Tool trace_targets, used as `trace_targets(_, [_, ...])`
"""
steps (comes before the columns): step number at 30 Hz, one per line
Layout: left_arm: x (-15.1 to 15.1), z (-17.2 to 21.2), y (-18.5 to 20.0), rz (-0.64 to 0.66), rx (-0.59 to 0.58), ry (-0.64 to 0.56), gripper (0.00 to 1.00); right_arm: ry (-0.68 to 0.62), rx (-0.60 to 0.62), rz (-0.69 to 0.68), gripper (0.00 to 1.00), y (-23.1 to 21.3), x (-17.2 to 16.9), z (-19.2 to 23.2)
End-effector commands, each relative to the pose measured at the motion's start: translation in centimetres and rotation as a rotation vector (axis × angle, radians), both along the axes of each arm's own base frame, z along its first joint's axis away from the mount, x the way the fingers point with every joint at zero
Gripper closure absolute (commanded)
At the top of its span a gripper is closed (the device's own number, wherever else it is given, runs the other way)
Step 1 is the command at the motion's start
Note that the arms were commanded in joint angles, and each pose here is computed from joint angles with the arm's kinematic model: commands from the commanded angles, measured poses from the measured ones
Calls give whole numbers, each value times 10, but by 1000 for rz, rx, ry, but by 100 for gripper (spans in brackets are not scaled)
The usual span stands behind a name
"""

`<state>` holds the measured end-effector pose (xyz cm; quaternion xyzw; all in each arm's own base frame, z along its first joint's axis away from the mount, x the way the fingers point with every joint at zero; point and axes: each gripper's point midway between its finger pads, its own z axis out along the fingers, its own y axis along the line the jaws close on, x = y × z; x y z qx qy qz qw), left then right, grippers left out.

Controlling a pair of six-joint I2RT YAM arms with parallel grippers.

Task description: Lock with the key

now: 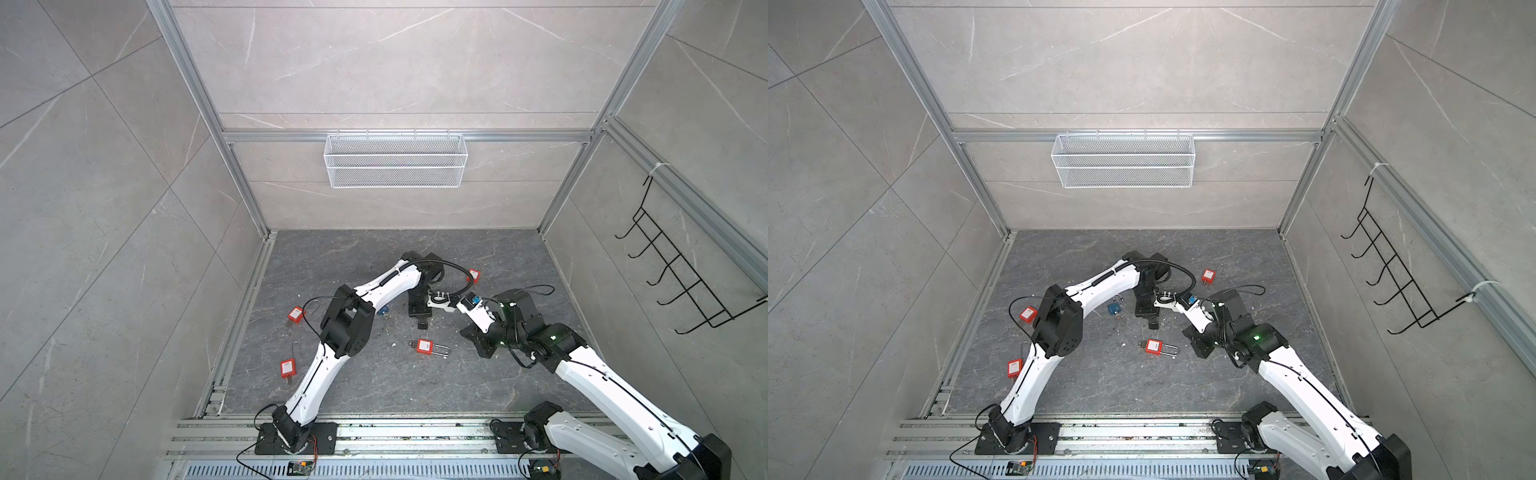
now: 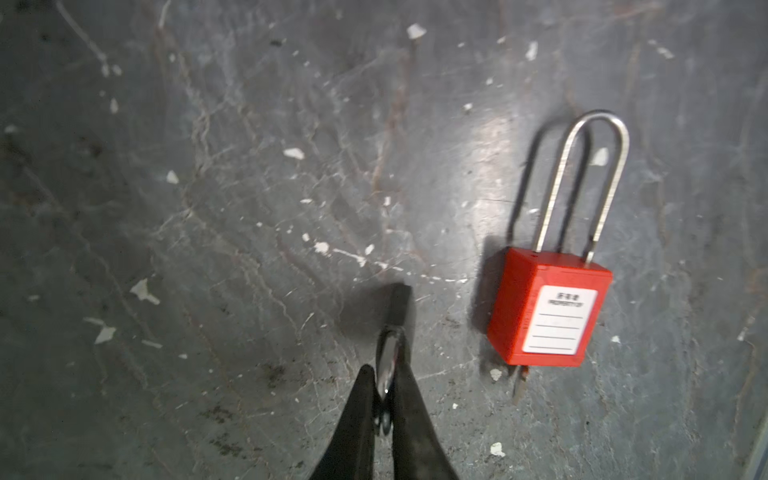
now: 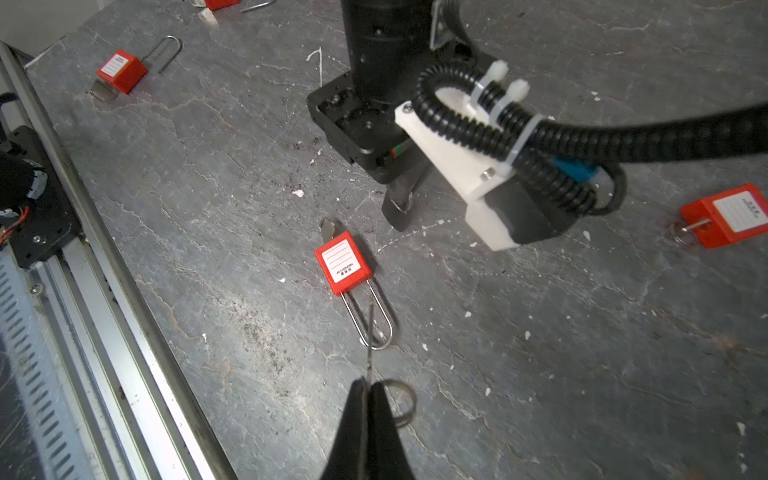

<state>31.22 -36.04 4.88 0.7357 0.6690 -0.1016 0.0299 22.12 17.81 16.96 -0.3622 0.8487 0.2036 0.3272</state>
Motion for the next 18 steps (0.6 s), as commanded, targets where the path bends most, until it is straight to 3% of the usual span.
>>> trace_targets(1, [13, -16, 2, 29, 40, -38, 84, 35, 67, -23, 96, 8, 2, 0])
trace_targets(4, [20, -11, -2, 48, 5, -44, 80, 48, 88, -41, 95, 10, 5, 2])
trace_targets(6, [24, -6, -6, 57, -32, -41, 69, 61, 110, -46, 94, 13, 5, 5])
trace_targets(11, [46, 14, -9, 123, -94, -90, 68, 95, 129, -103, 94, 14, 10, 9])
trace_targets(14, [69, 40, -2, 234, -170, -125, 68, 151, 149, -189, 94, 14, 15, 12])
trace_targets(18, [111, 91, 27, 496, -364, -191, 68, 253, 177, -292, 92, 31, 13, 3])
